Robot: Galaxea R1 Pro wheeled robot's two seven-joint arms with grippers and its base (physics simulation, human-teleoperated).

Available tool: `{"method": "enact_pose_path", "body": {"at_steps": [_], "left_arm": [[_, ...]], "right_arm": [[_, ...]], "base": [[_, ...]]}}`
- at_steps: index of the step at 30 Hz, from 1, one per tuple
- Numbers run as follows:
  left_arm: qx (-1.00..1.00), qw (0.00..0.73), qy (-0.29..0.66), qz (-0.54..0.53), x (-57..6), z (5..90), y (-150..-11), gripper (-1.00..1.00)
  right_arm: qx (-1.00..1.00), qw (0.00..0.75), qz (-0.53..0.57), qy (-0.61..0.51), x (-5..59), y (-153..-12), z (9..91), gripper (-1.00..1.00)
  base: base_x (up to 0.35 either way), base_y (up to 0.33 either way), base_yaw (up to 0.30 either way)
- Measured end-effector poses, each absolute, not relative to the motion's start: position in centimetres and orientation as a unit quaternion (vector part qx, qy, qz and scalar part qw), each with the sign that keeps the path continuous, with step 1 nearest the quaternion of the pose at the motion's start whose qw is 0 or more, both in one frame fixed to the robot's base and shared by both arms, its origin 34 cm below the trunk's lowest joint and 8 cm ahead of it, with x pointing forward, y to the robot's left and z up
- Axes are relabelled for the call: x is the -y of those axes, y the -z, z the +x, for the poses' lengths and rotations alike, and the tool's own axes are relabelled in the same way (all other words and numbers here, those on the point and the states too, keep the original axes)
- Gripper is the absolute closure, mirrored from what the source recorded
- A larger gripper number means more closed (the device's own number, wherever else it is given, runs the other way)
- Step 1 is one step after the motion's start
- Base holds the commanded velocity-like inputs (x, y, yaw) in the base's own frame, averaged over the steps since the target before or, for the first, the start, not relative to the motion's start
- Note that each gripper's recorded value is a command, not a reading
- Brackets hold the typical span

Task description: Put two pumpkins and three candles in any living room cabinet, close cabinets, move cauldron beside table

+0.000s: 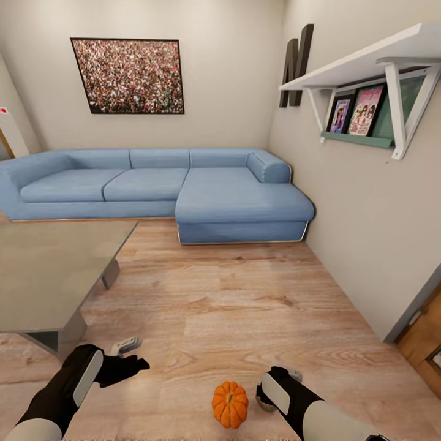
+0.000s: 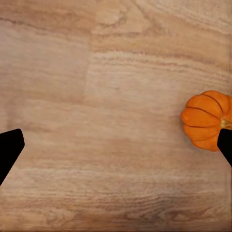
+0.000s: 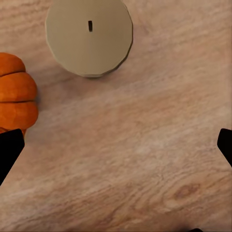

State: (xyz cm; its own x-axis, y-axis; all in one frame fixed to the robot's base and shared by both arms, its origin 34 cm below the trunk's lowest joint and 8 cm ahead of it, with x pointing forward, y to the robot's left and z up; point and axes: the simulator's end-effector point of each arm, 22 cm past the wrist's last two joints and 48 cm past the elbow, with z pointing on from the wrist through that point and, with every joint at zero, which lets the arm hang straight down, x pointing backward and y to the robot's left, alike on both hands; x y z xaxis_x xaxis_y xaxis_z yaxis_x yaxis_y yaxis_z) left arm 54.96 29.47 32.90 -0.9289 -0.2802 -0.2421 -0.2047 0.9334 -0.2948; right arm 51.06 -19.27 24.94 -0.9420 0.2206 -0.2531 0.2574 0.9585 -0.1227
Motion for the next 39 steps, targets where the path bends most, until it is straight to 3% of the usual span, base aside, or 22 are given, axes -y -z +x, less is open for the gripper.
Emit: {"method": "enact_pose_path", "body": {"at_steps": [13, 33, 39], "left_arm": [[-0.967, 0.094, 0.198, -0.132, -29.0, 53.2, -31.6, -1.00], [-0.953, 0.082, 0.249, -0.149, -30.5, 52.9, -30.9, -1.00], [-0.916, 0.117, 0.353, -0.154, -33.0, 54.3, -35.3, -1.00]], "right_arm": [[-0.985, 0.098, 0.120, 0.080, 19.0, -22.6, 49.8, -1.00], [-0.987, 0.075, 0.121, 0.079, 18.5, -20.1, 48.4, -1.00], [-0.986, 0.076, 0.123, 0.079, 18.8, -19.8, 49.5, -1.00]], "base": [[0.000, 0.000, 0.000], [0.000, 0.000, 0.000], [0.000, 0.000, 0.000]]}}
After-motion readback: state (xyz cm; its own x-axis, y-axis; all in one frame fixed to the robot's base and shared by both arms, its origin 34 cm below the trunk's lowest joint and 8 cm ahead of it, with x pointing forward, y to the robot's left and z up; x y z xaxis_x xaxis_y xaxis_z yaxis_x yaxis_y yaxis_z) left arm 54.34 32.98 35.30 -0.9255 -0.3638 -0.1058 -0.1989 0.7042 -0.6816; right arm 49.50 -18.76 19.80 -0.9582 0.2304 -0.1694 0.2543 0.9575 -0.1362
